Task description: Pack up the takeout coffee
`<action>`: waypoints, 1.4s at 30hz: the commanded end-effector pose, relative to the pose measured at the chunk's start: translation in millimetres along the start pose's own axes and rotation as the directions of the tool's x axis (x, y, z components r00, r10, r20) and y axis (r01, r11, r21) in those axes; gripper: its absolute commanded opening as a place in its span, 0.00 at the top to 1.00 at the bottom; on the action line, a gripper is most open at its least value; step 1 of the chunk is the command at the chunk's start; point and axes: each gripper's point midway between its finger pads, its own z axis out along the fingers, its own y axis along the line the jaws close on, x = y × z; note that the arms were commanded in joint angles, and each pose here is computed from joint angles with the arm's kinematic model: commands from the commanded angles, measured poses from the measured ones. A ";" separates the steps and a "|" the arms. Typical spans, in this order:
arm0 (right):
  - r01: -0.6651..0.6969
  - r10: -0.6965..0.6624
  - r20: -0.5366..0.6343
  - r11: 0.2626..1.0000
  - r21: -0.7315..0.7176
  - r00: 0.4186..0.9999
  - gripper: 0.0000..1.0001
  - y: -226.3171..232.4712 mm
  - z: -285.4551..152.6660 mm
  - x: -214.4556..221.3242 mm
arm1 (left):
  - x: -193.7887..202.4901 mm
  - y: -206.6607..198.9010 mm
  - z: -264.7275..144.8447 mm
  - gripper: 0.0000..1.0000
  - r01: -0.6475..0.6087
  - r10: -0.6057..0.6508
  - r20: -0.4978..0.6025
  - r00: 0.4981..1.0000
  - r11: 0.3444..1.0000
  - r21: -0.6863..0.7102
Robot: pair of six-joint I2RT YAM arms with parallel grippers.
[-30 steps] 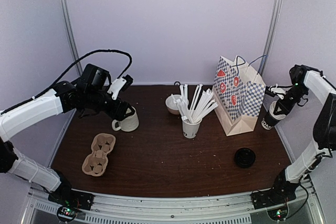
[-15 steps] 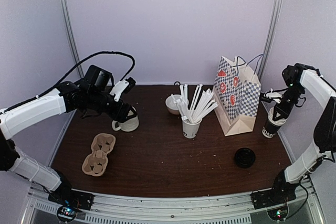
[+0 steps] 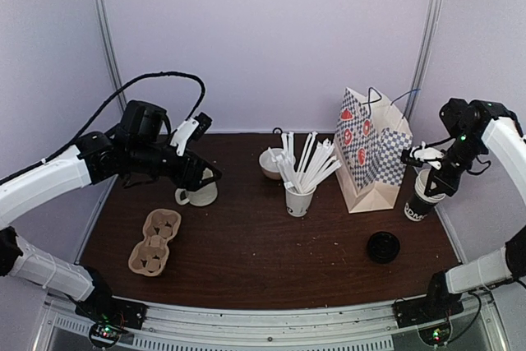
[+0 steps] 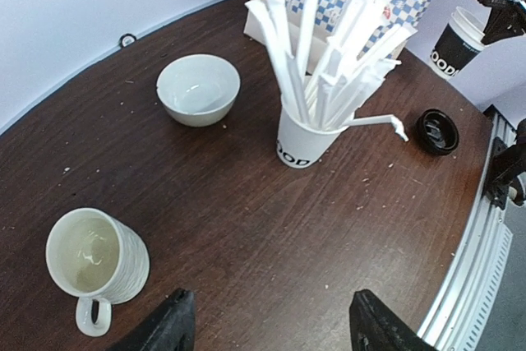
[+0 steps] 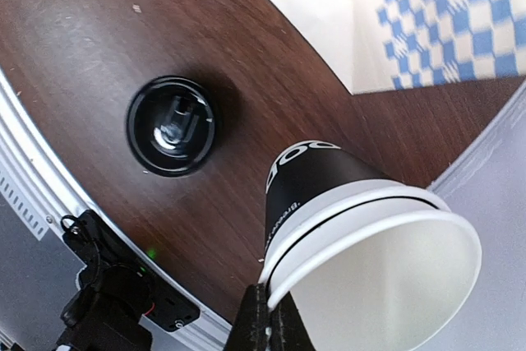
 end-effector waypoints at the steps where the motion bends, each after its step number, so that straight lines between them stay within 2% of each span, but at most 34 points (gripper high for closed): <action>1: 0.087 -0.081 0.089 0.994 -0.065 0.993 1.00 57.6 -13.7 -12.3 | -28.9 -27.6 -5.3 0.32 0.034 -0.043 0.099 0.994 0.996 0.087; 3: 0.124 -0.102 0.162 0.983 -0.136 0.982 1.00 76.2 -18.6 -27.4 | -26.5 -34.5 0.1 0.33 0.076 -0.086 0.090 0.992 0.992 0.104; 5: 0.180 -0.149 0.201 0.973 -0.146 0.968 1.00 88.7 -18.7 -42.7 | -22.2 -42.2 6.9 0.35 0.120 -0.131 0.082 0.988 0.985 0.121; 9: 0.316 -0.282 0.193 0.932 -0.179 0.940 1.00 119.9 -7.2 -66.3 | -15.2 -45.8 16.1 0.36 0.238 -0.245 0.075 0.967 0.967 0.094; 14: 0.522 -0.481 0.284 0.848 -0.089 0.829 1.00 167.6 -6.7 -126.8 | -8.3 -51.2 22.7 0.35 0.412 -0.428 0.104 0.898 0.900 0.145; 19: 0.523 -0.454 0.427 0.851 -0.052 0.782 1.00 198.1 -9.3 -181.5 | -1.1 -57.7 40.4 0.33 0.523 -0.560 0.124 0.819 0.819 0.237; 21: 0.524 -0.455 0.430 0.850 -0.051 0.780 1.00 211.2 -2.3 -191.5 | 1.7 -66.9 48.8 0.30 0.536 -0.577 0.109 0.809 0.801 0.266; 25: 0.510 -0.437 0.421 0.857 -0.074 0.795 1.00 229.7 11.1 -205.2 | 1.7 -93.1 57.0 0.28 0.495 -0.542 0.112 0.833 0.820 0.288; 30: 0.475 -0.387 0.423 0.871 -0.124 0.820 1.00 242.1 23.2 -216.2 | 6.7 -117.2 77.3 0.29 0.492 -0.541 0.057 0.839 0.800 0.343; 35: 0.457 -0.366 0.424 0.879 -0.136 0.829 1.00 247.5 24.3 -222.4 | 14.1 -127.8 93.5 0.31 0.517 -0.560 0.003 0.828 0.767 0.380; 42: 0.478 -0.389 0.405 0.867 -0.143 0.827 1.00 255.8 29.1 -221.9 | 15.6 -137.6 105.6 0.32 0.516 -0.556 -0.018 0.831 0.758 0.398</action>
